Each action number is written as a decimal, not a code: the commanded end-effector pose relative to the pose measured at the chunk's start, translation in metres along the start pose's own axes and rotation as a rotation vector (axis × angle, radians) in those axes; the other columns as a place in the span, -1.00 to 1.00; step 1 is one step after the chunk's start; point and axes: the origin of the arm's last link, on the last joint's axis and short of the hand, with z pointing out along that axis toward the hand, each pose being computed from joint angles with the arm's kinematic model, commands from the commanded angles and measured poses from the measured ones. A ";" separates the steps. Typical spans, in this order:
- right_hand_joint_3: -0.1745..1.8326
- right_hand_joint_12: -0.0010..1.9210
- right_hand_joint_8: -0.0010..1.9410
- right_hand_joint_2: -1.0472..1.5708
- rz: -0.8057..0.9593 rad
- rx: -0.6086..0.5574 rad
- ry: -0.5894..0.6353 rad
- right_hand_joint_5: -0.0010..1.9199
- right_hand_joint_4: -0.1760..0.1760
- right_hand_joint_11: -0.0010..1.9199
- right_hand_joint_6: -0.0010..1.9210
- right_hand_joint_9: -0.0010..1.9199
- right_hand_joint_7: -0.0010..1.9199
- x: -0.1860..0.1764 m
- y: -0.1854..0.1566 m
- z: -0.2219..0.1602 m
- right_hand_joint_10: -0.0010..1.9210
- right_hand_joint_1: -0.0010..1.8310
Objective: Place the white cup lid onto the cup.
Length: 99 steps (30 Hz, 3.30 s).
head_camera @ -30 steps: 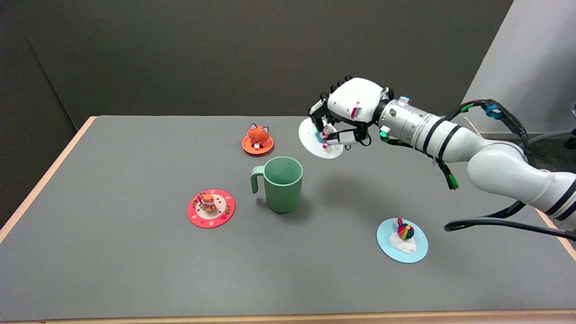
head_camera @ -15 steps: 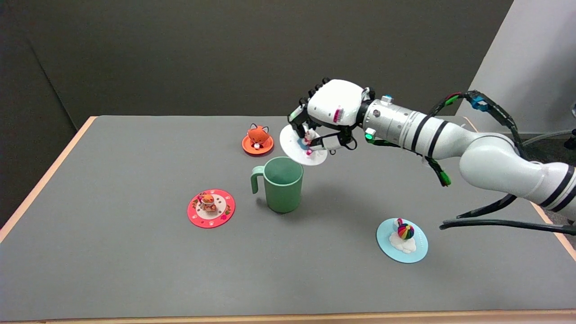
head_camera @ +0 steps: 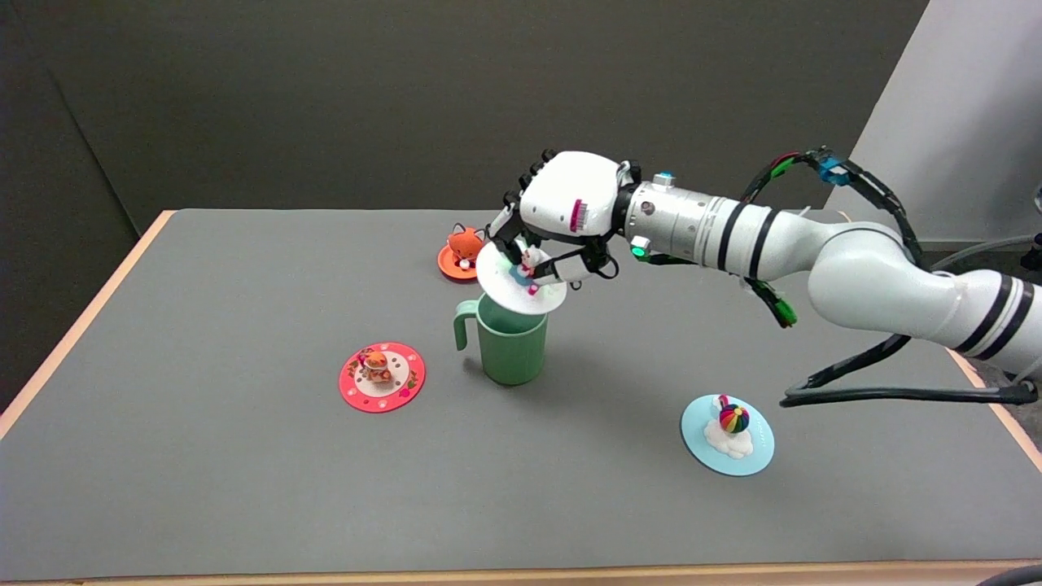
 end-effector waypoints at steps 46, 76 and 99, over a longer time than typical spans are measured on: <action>-0.62 0.35 -0.65 0.61 -0.105 0.104 -0.130 -0.08 1.00 -0.16 0.18 0.15 0.18 -0.017 -0.013 0.032 -0.59 0.07; 0.19 -0.04 -0.82 0.30 -0.288 0.027 -0.035 -0.31 1.00 -0.33 -0.77 -0.18 -0.29 0.020 0.010 0.025 -0.77 -0.05; 0.19 -0.09 -0.82 0.32 -0.202 -0.388 -0.159 -0.31 1.00 -0.31 -0.77 -0.17 -0.27 -0.032 0.142 -0.029 -0.77 -0.07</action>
